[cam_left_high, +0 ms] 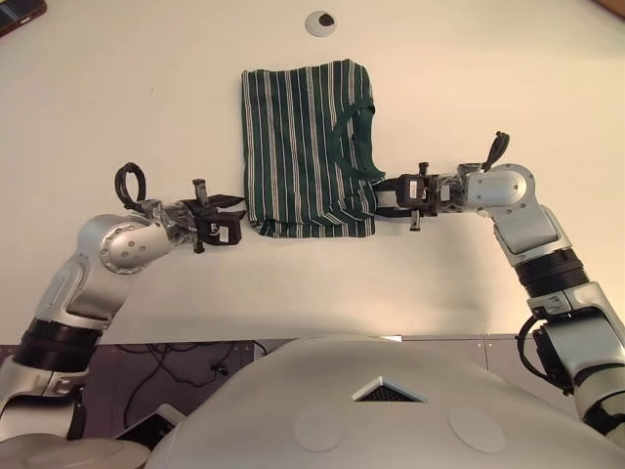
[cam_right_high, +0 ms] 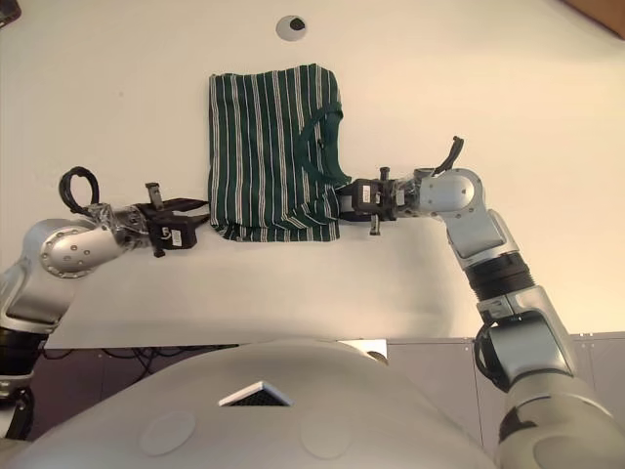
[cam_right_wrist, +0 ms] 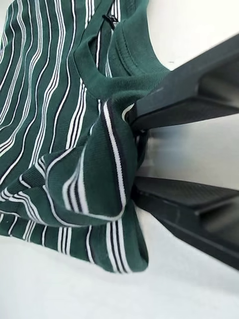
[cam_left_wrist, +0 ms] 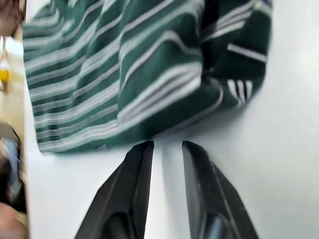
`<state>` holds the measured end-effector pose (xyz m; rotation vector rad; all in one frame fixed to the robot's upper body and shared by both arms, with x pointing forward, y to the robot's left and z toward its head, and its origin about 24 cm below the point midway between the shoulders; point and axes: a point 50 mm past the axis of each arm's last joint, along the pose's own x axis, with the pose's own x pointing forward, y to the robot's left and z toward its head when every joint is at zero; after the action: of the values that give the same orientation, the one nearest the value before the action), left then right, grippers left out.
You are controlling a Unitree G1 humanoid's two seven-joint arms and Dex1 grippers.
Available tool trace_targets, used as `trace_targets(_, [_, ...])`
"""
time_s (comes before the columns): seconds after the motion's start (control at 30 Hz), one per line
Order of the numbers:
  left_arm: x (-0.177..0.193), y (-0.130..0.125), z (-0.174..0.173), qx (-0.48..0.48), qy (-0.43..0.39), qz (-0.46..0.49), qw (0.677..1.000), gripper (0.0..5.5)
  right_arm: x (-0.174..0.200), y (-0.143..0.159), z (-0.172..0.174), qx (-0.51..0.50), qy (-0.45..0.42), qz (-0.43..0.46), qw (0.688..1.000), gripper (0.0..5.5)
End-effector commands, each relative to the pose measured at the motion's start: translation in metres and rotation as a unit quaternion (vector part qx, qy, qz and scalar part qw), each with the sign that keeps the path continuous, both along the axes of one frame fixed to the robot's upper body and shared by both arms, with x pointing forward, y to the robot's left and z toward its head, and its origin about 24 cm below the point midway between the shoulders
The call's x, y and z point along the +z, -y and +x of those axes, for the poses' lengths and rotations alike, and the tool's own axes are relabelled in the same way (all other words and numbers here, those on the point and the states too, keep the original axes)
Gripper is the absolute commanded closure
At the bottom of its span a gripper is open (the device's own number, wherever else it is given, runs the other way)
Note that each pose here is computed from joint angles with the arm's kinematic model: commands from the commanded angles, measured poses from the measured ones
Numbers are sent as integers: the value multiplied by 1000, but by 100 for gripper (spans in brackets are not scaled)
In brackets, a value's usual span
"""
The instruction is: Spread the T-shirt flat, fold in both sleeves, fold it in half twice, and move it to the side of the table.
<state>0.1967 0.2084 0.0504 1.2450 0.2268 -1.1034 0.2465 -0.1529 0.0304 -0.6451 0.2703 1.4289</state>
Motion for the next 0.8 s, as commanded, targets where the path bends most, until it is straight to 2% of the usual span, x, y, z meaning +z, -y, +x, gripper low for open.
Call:
trace_targets(0.03, [-6,17,1,-53,14,8,998,449,6,4,-2,33,14,-19,999,390])
trace_targets(0.07, [-7,19,0,-63,11,10,998,449,4,3,-4,41,12,-22,999,390])
trace_targets(0.27, [-17,18,-8,-85,-38,30,995,547,-6,2,-15,41,-43,-20,998,494])
trace_targets(0.37, [-18,19,-9,-80,-47,22,995,550,-7,2,-14,36,-51,-19,998,542])
trace_targets(0.43, [-19,20,-11,-69,-56,11,996,550,-7,2,-13,34,-56,-20,998,547])
trace_targets(0.5, [-17,20,-15,-40,-86,-15,995,550,-5,3,-14,28,-81,-13,996,547])
trace_targets(0.6, [-3,21,-28,19,-174,-90,981,550,4,13,-23,42,-160,-14,986,547])
trace_targets(0.7, [17,18,-35,77,-250,-166,951,550,21,21,-28,46,-239,8,970,547])
trace_targets(0.8, [35,17,-26,134,-275,-268,914,550,40,19,-14,-1,-276,67,959,547])
